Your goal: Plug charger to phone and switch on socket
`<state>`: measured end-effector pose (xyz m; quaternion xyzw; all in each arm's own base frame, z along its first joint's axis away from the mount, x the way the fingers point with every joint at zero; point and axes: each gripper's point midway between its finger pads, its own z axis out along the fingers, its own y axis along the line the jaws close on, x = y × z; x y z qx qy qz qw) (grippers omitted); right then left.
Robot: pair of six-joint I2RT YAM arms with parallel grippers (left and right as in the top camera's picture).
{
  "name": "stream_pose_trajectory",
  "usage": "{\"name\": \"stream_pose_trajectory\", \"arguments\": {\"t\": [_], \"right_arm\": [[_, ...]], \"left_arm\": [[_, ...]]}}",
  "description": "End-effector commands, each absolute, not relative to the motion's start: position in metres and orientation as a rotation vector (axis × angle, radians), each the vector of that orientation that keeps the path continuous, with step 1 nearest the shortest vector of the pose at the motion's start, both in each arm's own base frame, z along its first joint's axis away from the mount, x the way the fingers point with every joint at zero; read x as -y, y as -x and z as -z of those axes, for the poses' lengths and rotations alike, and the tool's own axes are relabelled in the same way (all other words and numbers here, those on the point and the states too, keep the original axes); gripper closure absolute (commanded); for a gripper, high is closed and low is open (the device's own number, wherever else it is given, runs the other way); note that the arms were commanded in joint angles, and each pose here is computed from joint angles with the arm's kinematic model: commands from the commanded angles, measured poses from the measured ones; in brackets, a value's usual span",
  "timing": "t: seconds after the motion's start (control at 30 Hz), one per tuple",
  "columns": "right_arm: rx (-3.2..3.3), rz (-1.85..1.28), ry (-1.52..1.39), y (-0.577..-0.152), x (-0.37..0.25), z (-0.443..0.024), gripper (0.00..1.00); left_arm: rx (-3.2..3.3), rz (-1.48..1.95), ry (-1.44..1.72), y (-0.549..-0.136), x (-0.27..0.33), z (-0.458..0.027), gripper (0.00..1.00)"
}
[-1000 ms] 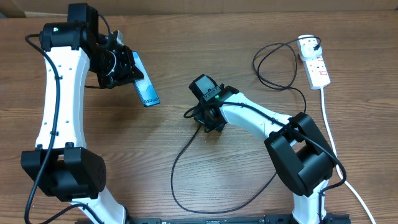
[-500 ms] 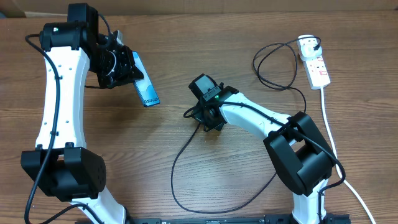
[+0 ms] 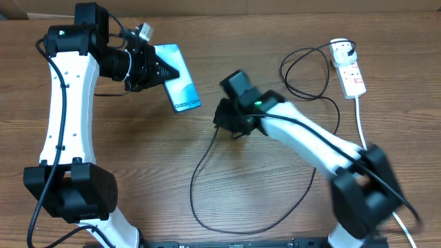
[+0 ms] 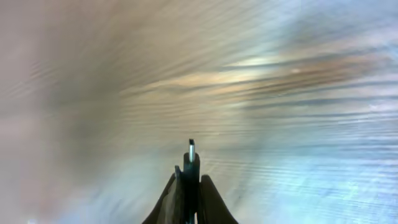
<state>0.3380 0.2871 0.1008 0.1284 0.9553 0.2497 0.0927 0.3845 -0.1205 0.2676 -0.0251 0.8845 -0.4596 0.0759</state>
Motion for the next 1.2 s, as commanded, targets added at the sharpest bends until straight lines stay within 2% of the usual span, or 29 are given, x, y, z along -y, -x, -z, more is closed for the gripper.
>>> {"name": "stream_pose_trajectory", "arguments": {"t": [0.0,0.23,0.47,0.73,0.93,1.17], "right_arm": [[-2.710,-1.071,0.068,-0.310,-0.307,-0.183,0.96],[-2.601,-1.280,0.368,-0.265,-0.309,-0.239,0.96],[-2.464,-1.638,0.688,-0.220,-0.323,-0.276,0.96],[-2.390,-1.800,0.668,-0.227,-0.307,-0.295,0.96],[-2.189,-2.010,0.797,-0.222,-0.299,-0.328,0.96],[-2.182,-2.003,0.797,-0.224,-0.300,-0.328,0.96]], "left_arm": [[-2.380,1.729,-0.112,-0.375,0.146,-0.321,0.96],[-2.165,1.943,-0.202,-0.373,0.154,-0.356,0.96],[-2.157,2.026,-0.146,-0.370,0.155,-0.363,0.96],[-2.182,2.044,-0.106,-0.367,0.155,-0.362,0.96],[-2.202,2.043,-0.089,-0.365,0.155,-0.360,0.96],[-2.263,2.031,-0.039,-0.361,0.157,-0.353,0.96]]}}
